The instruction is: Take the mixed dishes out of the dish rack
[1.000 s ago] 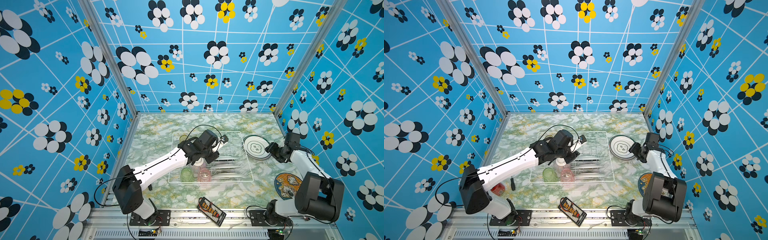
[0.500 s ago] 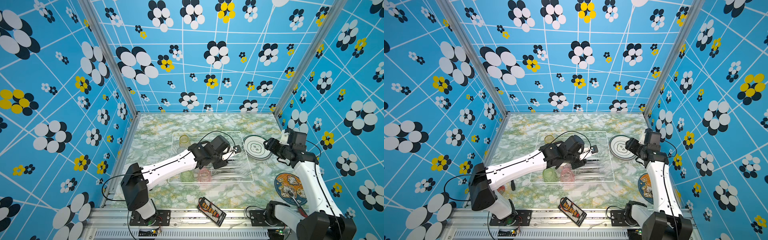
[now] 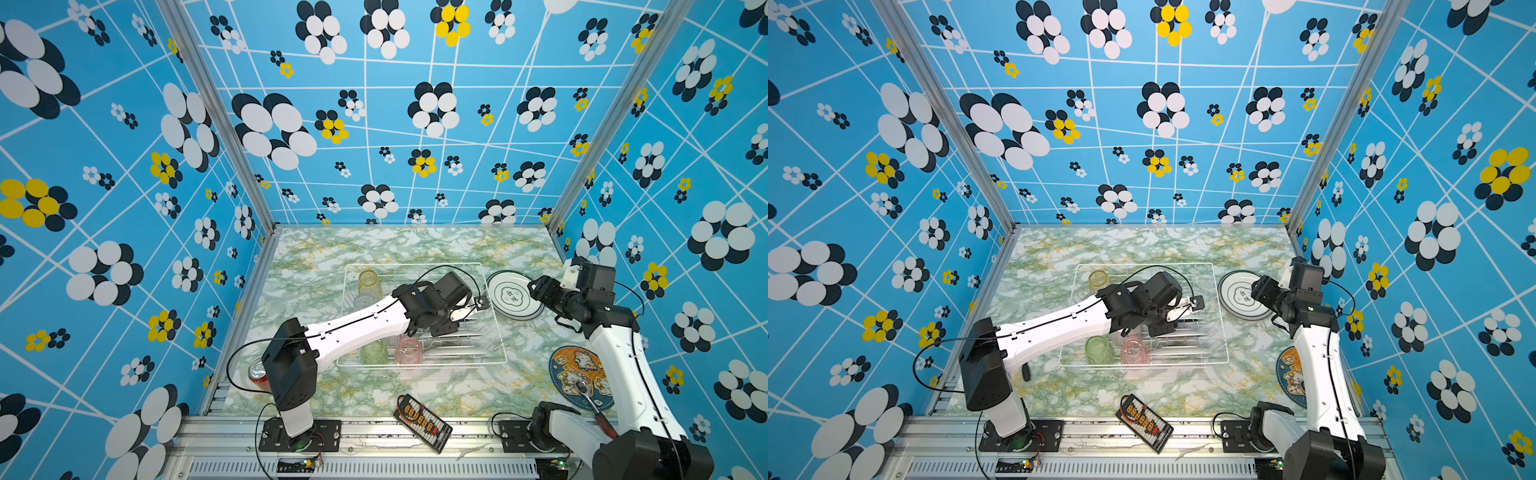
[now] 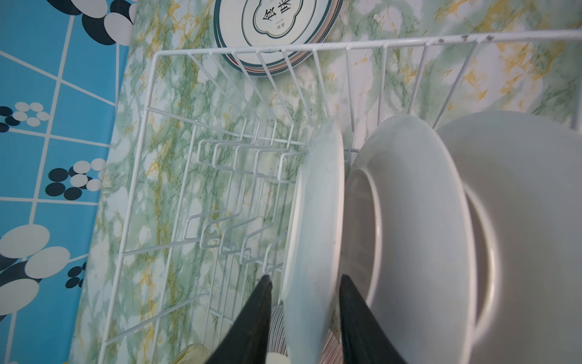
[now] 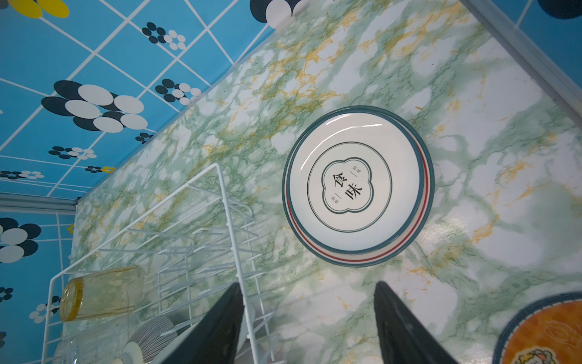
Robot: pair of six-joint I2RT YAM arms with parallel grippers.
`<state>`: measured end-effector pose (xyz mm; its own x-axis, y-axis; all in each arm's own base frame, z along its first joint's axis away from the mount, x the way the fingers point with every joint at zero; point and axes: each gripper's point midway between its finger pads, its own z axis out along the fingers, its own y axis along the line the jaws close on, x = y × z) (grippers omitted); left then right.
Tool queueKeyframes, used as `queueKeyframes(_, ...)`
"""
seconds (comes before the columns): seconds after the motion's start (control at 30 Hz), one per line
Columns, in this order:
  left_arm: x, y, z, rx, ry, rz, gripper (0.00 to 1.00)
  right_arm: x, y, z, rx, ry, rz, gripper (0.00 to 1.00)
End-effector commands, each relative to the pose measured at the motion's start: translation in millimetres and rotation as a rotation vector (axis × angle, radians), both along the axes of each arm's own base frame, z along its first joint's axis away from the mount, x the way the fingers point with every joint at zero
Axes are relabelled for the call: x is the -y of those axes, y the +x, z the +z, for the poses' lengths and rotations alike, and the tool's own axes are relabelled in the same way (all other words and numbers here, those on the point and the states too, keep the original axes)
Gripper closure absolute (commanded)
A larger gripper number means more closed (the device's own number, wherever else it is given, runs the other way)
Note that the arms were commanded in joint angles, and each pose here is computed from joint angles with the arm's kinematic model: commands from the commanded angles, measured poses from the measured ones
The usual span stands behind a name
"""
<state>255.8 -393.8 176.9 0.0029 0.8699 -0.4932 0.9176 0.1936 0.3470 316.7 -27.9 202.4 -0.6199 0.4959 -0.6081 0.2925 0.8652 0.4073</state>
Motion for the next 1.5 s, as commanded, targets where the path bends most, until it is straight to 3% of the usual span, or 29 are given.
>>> queueKeyframes(0.0,1.2,8.3,-1.9,0.065,0.064,-0.008,0.63,-5.4,-3.5,7.2,0.02,0.002,0.02,0.32)
queueKeyframes(0.4,13.4,23.6,1.5,0.262,0.111,0.003,0.78,-6.0,-4.5,6.8,0.031,-0.006,0.028,0.32)
queueKeyframes(0.77,16.5,27.1,-9.3,0.305,0.174,-0.013,1.0,-6.9,-6.0,4.0,0.031,-0.005,0.033,0.32)
queueKeyframes(0.9,17.3,30.3,-14.9,0.321,0.198,-0.016,1.0,-6.9,-7.0,5.6,0.037,-0.007,0.032,0.32)
queueKeyframes(1.23,20.8,52.7,4.4,0.53,0.166,0.015,1.0,-10.0,-7.4,8.6,0.058,0.008,0.038,0.32)
queueKeyframes(1.47,14.5,54.8,64.6,0.575,0.034,0.068,1.0,-17.4,-7.0,13.8,0.081,0.037,0.066,0.33)
